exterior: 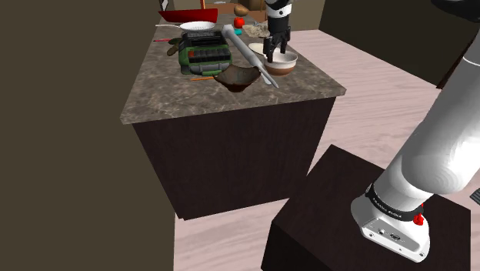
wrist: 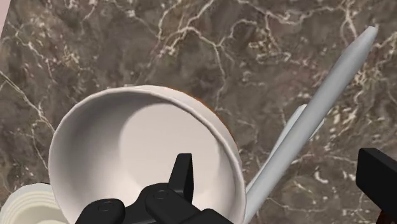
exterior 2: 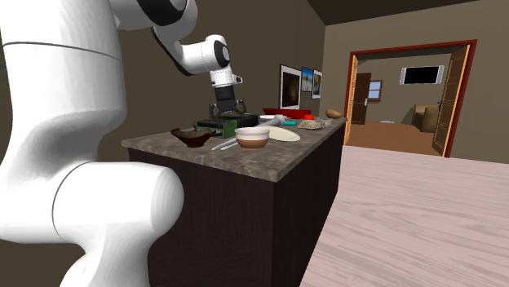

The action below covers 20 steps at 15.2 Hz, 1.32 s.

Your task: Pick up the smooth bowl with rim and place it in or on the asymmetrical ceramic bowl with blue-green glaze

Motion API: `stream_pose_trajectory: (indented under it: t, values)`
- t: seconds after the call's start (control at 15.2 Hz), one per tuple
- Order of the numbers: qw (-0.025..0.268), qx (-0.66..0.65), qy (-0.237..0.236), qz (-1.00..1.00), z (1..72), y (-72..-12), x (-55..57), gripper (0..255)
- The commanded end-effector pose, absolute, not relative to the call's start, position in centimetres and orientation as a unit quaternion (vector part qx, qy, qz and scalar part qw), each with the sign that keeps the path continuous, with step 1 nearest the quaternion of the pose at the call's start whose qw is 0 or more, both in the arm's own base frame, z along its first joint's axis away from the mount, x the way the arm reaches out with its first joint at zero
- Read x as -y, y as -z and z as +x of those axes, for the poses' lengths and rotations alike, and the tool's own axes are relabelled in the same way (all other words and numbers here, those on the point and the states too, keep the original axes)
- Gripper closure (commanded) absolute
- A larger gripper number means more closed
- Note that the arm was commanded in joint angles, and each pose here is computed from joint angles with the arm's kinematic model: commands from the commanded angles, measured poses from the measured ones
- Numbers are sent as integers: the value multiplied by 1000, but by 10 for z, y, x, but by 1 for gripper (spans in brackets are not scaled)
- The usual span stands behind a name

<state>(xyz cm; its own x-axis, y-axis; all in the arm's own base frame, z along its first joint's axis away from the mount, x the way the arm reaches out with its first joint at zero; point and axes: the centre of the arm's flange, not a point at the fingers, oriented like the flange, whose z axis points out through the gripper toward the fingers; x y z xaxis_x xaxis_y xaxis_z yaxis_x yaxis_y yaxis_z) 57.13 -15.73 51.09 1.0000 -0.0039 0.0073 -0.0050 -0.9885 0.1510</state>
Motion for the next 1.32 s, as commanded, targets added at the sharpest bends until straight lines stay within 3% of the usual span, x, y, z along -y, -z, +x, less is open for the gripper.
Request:
stream_pose_trajectory:
  t: [0.0, 1.06, 1.12, 1.25]
  values:
    - [83, 0, -6, 997, 595, -509, 168, 0]
    - [85, -1, -7, 996, 603, -469, 177, 0]
    - [85, -1, -7, 996, 603, -469, 177, 255]
    - [85, -1, -7, 996, 603, -469, 177, 255]
